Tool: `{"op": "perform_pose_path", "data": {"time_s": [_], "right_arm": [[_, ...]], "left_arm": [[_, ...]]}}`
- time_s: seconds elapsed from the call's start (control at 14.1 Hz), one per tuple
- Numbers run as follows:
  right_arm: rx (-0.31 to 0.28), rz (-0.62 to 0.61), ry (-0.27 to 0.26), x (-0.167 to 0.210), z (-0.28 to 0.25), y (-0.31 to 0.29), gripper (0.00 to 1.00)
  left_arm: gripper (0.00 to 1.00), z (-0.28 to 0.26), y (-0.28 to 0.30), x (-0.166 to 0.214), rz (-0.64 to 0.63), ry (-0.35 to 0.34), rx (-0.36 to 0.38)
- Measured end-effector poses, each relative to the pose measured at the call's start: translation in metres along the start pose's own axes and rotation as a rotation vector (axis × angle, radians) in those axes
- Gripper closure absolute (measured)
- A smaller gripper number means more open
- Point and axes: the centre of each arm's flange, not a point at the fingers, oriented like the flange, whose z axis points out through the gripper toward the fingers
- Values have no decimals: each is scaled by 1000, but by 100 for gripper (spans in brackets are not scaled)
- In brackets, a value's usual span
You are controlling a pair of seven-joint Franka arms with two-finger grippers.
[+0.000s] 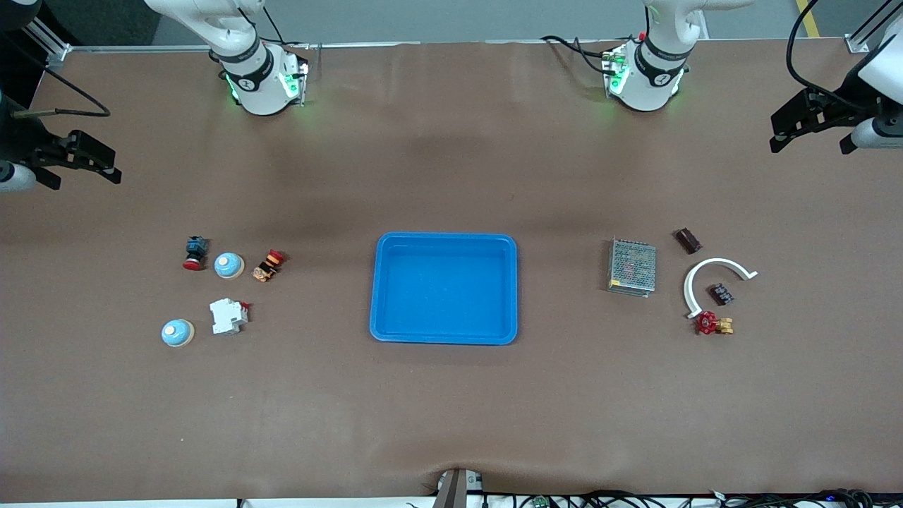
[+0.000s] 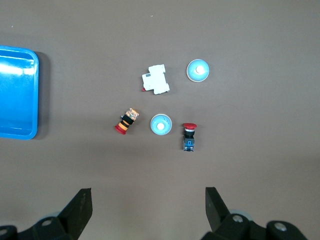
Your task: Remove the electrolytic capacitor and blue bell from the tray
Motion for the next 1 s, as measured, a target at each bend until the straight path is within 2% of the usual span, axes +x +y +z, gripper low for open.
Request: {"op": "perform_pose_path", "data": {"time_s": [0.64, 1.0], "right_arm": [[-6, -2, 41, 7, 5, 0, 0], [-30, 0, 20, 33, 16, -5, 0]], "left_arm": [[0, -3, 0, 1, 1, 10, 0], [0, -2, 2, 1, -3, 8, 0]]}}
